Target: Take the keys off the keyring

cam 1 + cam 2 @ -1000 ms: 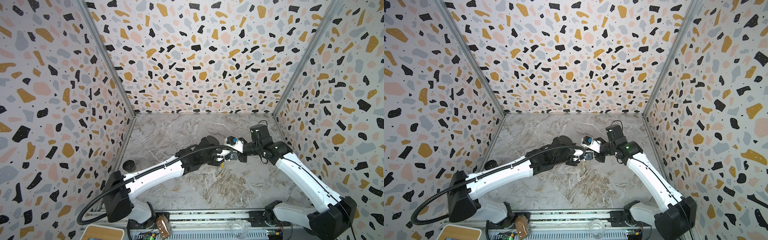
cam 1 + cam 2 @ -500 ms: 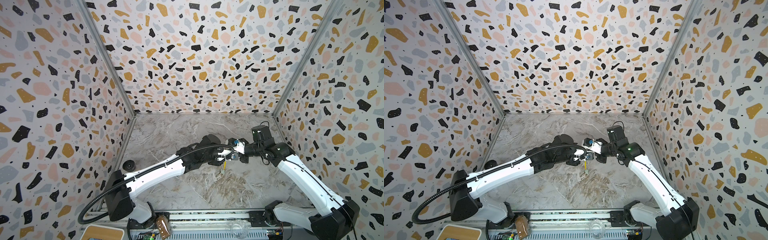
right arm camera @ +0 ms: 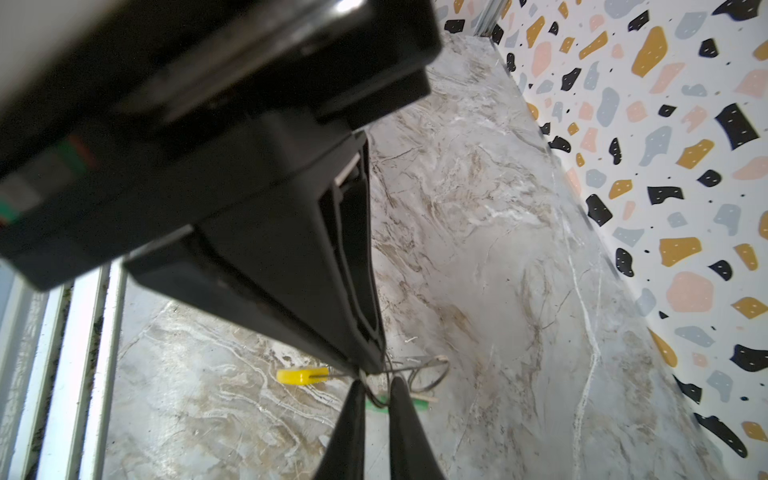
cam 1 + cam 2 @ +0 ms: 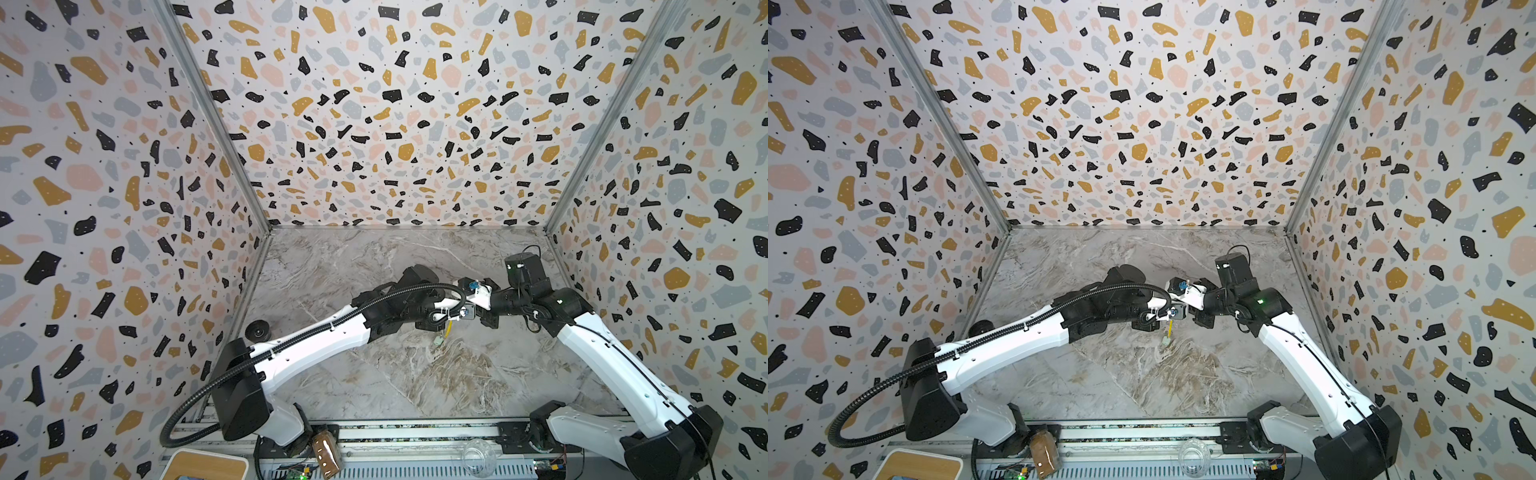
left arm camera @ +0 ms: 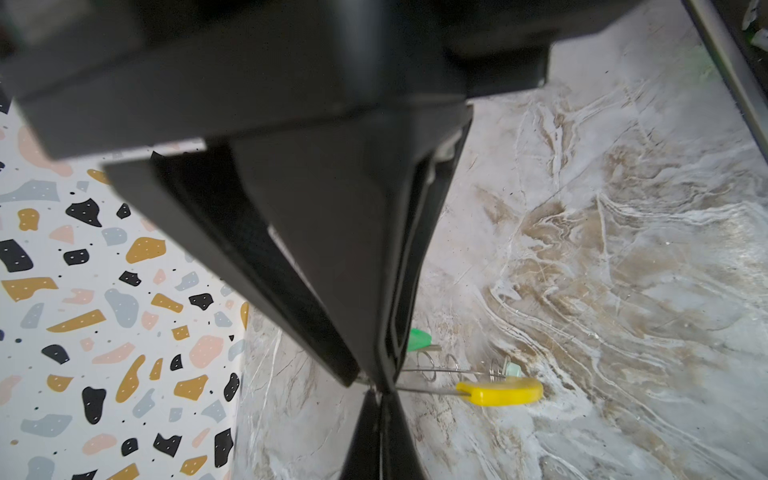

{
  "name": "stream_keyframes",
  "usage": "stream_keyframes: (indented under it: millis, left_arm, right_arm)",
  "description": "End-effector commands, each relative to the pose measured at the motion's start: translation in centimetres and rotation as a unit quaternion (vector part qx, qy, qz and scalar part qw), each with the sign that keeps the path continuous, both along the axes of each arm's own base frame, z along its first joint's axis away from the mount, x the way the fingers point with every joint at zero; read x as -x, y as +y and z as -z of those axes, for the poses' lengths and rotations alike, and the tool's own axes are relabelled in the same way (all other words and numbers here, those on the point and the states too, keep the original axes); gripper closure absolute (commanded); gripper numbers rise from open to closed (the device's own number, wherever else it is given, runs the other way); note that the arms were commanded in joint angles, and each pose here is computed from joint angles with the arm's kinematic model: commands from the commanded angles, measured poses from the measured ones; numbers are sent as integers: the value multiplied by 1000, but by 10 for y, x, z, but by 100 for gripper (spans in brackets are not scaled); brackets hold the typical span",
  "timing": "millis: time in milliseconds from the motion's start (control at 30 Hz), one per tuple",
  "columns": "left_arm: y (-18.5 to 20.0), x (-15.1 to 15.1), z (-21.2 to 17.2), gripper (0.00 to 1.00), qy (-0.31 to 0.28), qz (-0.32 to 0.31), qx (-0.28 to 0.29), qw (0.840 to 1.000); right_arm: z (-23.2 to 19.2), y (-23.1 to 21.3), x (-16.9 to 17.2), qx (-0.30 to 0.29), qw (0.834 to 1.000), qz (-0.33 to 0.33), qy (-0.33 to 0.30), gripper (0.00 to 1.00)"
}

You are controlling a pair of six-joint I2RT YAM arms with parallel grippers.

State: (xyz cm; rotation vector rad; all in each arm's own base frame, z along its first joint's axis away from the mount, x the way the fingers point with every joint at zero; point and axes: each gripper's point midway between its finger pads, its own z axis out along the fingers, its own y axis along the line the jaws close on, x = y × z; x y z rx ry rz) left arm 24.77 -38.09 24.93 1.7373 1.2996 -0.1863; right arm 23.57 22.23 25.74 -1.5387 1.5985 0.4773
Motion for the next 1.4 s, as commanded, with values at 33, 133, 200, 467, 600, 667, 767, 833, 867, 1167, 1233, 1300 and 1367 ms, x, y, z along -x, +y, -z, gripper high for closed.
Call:
stream_keyframes:
  millis: [33, 133, 200, 467, 600, 667, 767, 833, 867, 1167, 1233, 1300, 1367]
  left_arm:
    - [-5, -6, -30, 100, 31, -17, 74, 997]
    - [-5, -5, -30, 100, 37, -13, 77, 996]
    - [-5, -5, -31, 100, 42, -11, 81, 996]
    - [-4, -5, -38, 100, 51, -5, 106, 993]
    - [-3, -6, -44, 100, 62, -1, 130, 990]
    - [-2, -7, -49, 100, 67, -1, 145, 987]
    - [-1, -8, -54, 100, 73, -3, 162, 984]
    - [-1, -9, -57, 100, 75, -2, 171, 982]
    - [-1, -10, -57, 100, 77, -3, 174, 982]
    - [-3, -9, -66, 100, 86, 2, 205, 975]
    - [-4, -8, -65, 100, 90, 6, 207, 974]
    - [-4, -8, -64, 100, 92, 6, 207, 974]
    - [-4, -8, -65, 100, 92, 4, 209, 974]
  right_arm:
    - [-23, -4, 0, -22, 998, -4, -65, 83]
    - [-26, -9, 0, -33, 997, 2, -66, 82]
    - [-28, -13, -1, -38, 997, 12, -69, 80]
    - [-19, -30, -6, -69, 994, 59, -62, 72]
    - [-9, -33, -6, -86, 992, 80, -48, 69]
    - [-5, -33, -4, -98, 991, 86, -42, 67]
    - [0, -32, -4, -121, 987, 99, -29, 62]
    - [-1, -32, -6, -140, 984, 110, -25, 62]
    - [-3, -31, -7, -148, 982, 113, -26, 61]
    - [-11, -28, -13, -196, 972, 122, -33, 59]
    - [-14, -26, -13, -205, 971, 120, -37, 59]
    - [-16, -24, -14, -211, 970, 115, -39, 59]
    - [-20, -21, -14, -217, 969, 108, -36, 59]
